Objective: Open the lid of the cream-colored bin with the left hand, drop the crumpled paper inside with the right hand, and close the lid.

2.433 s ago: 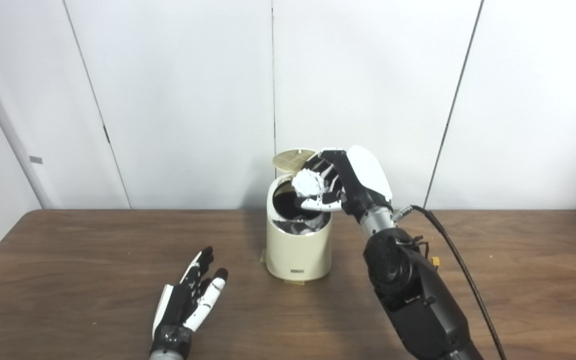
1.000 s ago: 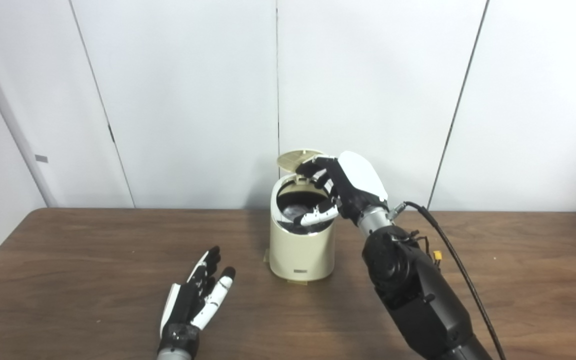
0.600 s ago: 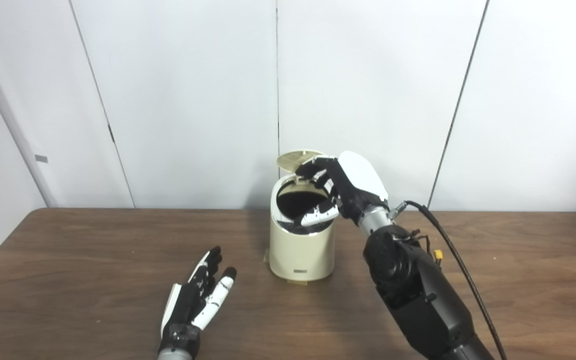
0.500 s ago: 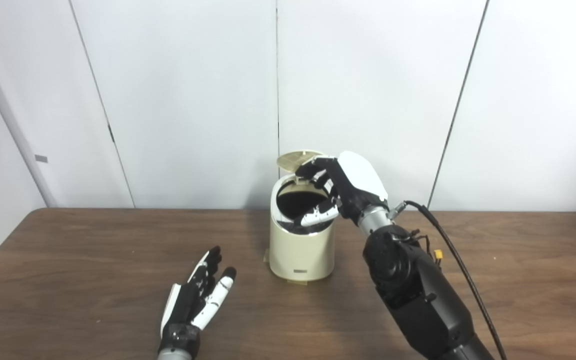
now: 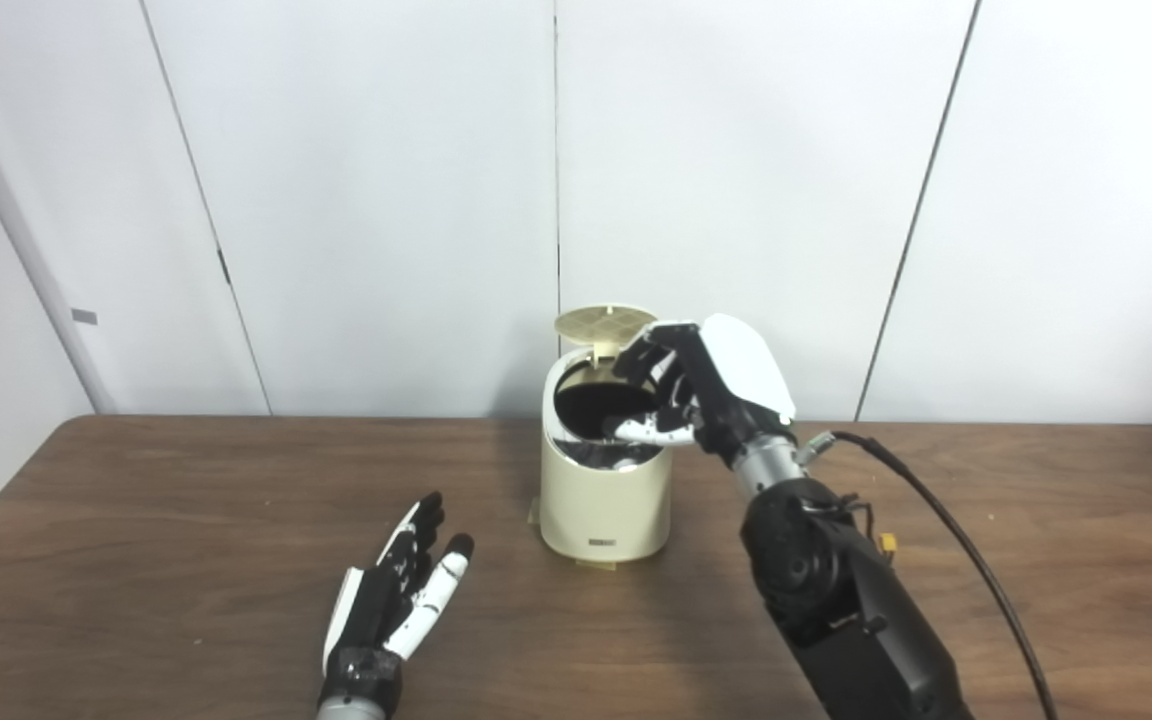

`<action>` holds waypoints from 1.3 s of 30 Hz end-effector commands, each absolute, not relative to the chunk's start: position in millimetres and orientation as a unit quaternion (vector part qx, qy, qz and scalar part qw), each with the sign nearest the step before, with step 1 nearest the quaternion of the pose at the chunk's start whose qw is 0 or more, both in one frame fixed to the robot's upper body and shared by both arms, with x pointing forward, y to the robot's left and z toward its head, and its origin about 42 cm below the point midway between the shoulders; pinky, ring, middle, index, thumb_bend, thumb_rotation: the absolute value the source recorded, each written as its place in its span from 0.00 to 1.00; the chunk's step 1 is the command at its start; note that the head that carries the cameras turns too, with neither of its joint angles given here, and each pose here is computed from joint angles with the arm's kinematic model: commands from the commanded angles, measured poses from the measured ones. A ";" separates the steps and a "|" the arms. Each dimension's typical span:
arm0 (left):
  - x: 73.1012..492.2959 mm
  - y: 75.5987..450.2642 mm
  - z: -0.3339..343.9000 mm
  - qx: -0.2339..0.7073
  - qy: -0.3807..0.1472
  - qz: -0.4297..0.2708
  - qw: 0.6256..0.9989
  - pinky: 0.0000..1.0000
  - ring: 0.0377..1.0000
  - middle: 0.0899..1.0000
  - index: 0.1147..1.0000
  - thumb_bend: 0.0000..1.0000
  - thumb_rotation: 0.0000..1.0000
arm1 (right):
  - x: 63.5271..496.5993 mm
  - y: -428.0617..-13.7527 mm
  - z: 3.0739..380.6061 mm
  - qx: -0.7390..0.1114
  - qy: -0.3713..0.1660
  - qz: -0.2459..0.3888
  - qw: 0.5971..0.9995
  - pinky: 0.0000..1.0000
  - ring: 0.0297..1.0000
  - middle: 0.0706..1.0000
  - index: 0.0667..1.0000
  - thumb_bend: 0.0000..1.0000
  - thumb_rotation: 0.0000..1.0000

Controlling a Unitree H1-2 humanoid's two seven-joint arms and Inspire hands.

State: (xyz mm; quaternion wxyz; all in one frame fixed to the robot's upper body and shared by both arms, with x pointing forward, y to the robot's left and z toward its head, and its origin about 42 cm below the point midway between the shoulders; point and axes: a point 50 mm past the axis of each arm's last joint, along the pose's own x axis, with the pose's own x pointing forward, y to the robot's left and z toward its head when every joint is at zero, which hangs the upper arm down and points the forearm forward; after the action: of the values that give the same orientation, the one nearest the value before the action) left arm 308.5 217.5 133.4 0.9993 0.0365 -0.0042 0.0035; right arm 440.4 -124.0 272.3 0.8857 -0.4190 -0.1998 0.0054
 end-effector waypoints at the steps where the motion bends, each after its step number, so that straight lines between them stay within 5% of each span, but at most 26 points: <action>1: 313.3 214.9 142.1 0.035 -0.022 0.002 0.999 1.00 0.98 0.95 0.99 0.57 0.57 | 437.3 -128.8 308.1 -0.407 -0.255 -0.019 0.877 0.32 0.37 0.50 0.46 0.49 0.00; 12: 318.2 221.6 142.5 0.047 -0.027 0.004 0.999 1.00 0.97 0.94 0.98 0.56 0.58 | 413.6 -169.6 320.5 -0.385 -0.268 -0.059 0.881 0.33 0.36 0.47 0.46 0.50 0.00; 14: 318.6 223.4 142.9 0.048 -0.027 0.004 0.998 1.00 0.97 0.94 0.98 0.56 0.59 | 408.7 -179.6 318.7 -0.386 -0.263 -0.064 0.882 0.41 0.36 0.46 0.46 0.50 0.00; 23: 321.7 235.8 150.1 0.038 -0.037 0.004 0.999 0.95 0.96 0.94 0.98 0.55 0.59 | 377.3 -234.6 277.6 -0.362 -0.184 -0.101 0.908 0.36 0.41 0.46 0.47 0.50 0.00; 26: 321.9 240.3 152.5 0.036 -0.039 0.003 0.999 0.97 0.97 0.95 0.98 0.54 0.58 | 367.2 -244.4 261.3 -0.331 -0.147 -0.095 0.927 0.43 0.45 0.43 0.49 0.52 0.01; 28: 322.3 242.7 153.7 0.036 -0.039 0.002 0.999 0.98 0.97 0.95 0.98 0.54 0.58 | 361.1 -249.7 246.0 -0.288 -0.129 -0.071 0.946 0.47 0.52 0.54 0.47 0.51 0.13; 30: 322.4 244.5 154.9 0.036 -0.039 0.001 0.999 0.97 0.97 0.95 0.99 0.53 0.58 | 355.9 -254.9 227.3 -0.213 -0.102 -0.034 0.971 0.56 0.63 0.66 0.65 0.55 0.62; 32: 322.2 246.1 155.3 0.032 -0.039 -0.001 0.999 0.98 0.98 0.95 1.00 0.53 0.57 | 352.8 -256.1 212.7 -0.134 -0.068 -0.001 0.989 0.72 0.78 0.81 0.80 0.63 0.91; 35: 322.0 247.5 155.6 0.023 -0.039 -0.004 0.999 0.99 0.98 0.96 1.00 0.52 0.54 | 347.4 -251.9 193.3 -0.070 -0.041 0.021 0.996 0.91 0.93 0.95 0.93 0.74 0.99; 39: 321.4 246.7 156.9 0.027 -0.036 -0.002 0.999 1.00 0.96 0.95 1.00 0.54 0.54 | 340.5 -249.2 174.3 -0.033 -0.035 0.025 0.999 0.99 1.00 1.00 0.99 0.77 1.00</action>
State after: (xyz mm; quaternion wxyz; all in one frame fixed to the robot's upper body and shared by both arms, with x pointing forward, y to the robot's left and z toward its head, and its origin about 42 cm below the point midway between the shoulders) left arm 311.7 248.4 136.0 0.9997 0.0229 0.0003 0.0019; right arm 333.5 -246.4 153.3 0.9986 -0.0401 0.0238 0.0240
